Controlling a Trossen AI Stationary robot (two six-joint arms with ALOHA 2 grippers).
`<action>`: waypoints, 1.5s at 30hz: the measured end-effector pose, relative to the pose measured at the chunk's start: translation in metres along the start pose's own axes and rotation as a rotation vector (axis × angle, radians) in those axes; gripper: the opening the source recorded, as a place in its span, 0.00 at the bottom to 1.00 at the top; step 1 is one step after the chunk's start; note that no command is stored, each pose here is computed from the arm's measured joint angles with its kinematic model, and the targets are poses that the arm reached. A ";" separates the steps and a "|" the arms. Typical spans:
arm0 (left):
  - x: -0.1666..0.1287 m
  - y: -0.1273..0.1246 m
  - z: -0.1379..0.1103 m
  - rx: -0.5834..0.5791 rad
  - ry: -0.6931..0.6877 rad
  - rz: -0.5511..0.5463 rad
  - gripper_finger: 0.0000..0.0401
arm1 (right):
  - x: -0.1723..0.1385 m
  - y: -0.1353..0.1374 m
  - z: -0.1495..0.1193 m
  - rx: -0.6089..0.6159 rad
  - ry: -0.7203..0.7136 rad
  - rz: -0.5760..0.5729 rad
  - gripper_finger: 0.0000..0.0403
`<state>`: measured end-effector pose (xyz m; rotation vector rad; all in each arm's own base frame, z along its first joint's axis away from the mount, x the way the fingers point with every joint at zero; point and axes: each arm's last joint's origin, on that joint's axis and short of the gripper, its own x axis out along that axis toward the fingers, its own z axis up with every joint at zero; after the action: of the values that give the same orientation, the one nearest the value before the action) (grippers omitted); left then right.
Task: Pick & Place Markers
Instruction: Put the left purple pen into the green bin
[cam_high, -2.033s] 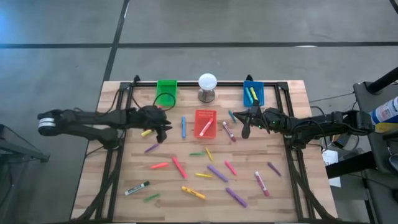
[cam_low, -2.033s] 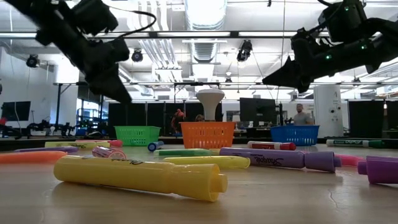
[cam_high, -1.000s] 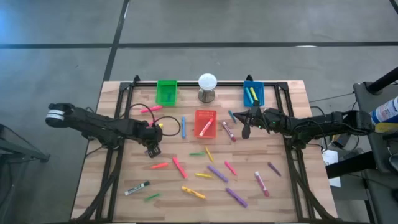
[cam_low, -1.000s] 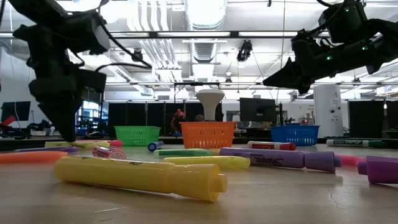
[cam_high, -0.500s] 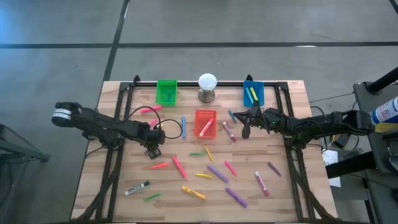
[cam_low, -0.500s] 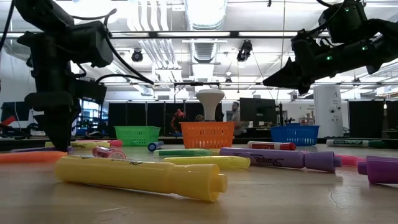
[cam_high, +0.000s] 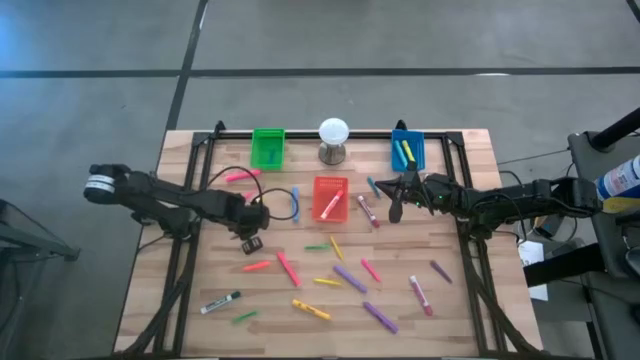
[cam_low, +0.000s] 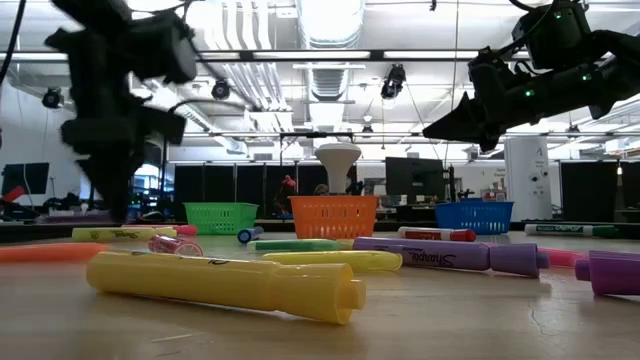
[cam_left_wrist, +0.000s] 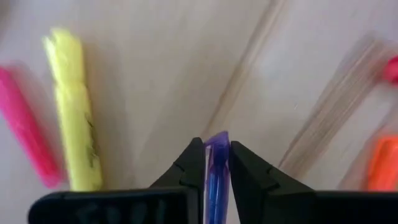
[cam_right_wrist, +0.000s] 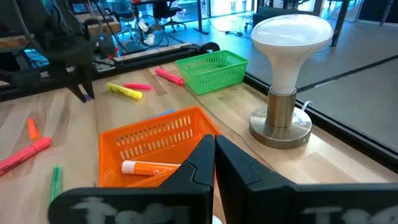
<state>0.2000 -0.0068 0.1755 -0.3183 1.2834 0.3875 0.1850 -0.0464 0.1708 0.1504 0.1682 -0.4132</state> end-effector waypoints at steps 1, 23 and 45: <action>-0.005 -0.001 0.005 0.011 -0.022 0.003 0.12 | 0.000 0.000 0.000 0.000 0.000 0.000 0.02; -0.063 0.142 0.114 -0.273 -0.623 0.275 0.12 | 0.000 0.001 0.000 0.000 0.000 0.004 0.02; 0.020 0.203 0.114 -0.454 -0.516 0.249 0.20 | -0.001 0.000 -0.002 -0.014 0.008 0.002 0.02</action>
<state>0.2119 0.2268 0.1822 -0.4081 0.7179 0.9157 0.1840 -0.0454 0.1686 0.1383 0.1785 -0.4097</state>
